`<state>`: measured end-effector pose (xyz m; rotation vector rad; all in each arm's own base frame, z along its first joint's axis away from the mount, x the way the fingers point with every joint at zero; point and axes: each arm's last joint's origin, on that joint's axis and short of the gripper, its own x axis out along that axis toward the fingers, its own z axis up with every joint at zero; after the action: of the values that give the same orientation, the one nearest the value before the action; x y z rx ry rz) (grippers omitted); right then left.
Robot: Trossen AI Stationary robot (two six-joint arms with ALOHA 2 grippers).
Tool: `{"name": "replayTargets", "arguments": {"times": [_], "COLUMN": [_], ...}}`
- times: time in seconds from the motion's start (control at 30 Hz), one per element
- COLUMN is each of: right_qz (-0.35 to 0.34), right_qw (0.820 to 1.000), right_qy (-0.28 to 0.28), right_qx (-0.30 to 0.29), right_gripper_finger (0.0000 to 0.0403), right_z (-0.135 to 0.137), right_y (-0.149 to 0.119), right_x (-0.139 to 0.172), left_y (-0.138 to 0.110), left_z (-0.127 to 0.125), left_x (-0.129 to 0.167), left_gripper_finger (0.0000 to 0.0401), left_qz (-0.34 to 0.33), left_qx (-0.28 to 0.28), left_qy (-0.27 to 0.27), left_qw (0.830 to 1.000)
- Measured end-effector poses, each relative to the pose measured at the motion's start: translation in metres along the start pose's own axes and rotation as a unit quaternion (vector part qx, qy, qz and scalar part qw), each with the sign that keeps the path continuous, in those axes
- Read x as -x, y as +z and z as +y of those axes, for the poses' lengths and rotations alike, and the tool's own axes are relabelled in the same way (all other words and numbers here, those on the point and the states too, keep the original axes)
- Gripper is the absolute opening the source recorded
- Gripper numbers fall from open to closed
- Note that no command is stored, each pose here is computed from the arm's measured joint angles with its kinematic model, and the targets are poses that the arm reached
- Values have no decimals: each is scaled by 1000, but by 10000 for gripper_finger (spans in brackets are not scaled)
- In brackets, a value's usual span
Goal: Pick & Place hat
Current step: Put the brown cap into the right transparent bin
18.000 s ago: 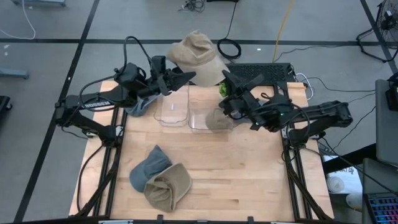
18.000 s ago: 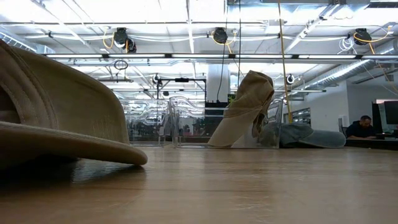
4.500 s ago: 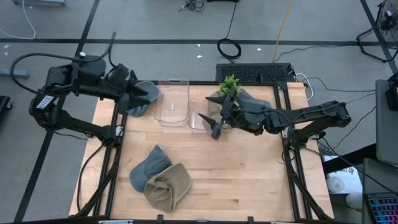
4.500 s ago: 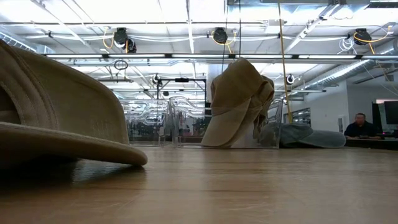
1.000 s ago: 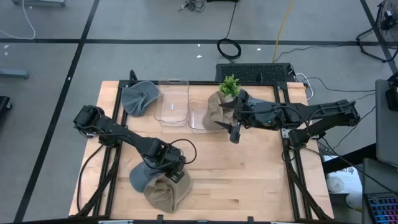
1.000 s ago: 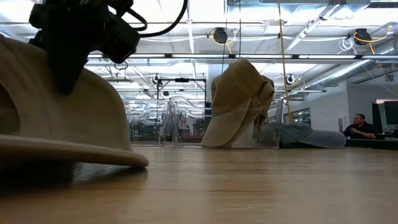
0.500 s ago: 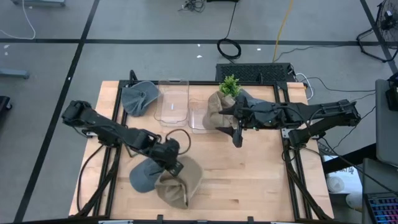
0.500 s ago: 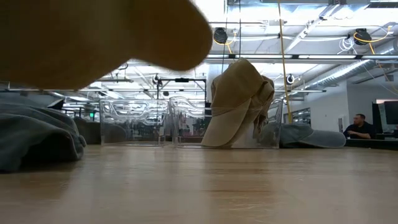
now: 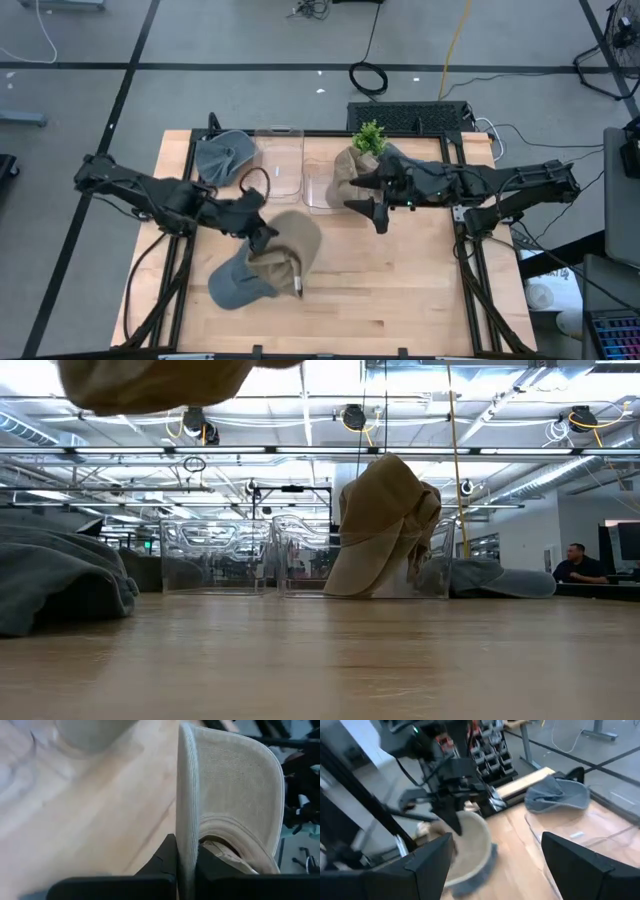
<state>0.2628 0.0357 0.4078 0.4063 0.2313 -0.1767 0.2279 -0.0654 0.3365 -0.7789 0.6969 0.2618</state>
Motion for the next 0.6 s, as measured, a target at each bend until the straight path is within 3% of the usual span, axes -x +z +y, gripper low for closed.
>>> {"name": "replayTargets", "arguments": {"times": [0.27,0.6], "right_qz": [-54,-103], "right_qw": [997,989], "right_qy": [23,-52], "right_qx": [-55,-88], "right_gripper_finger": [295,295], "right_z": [5,1], "right_y": [11,12], "right_x": [1,-6], "left_y": [22,37], "left_z": [17,35], "left_x": [30,62], "left_gripper_finger": [9,9], "left_qz": [-56,-117], "left_qx": [-72,-135], "left_qy": [-12,-12], "left_qw": [996,984]}}
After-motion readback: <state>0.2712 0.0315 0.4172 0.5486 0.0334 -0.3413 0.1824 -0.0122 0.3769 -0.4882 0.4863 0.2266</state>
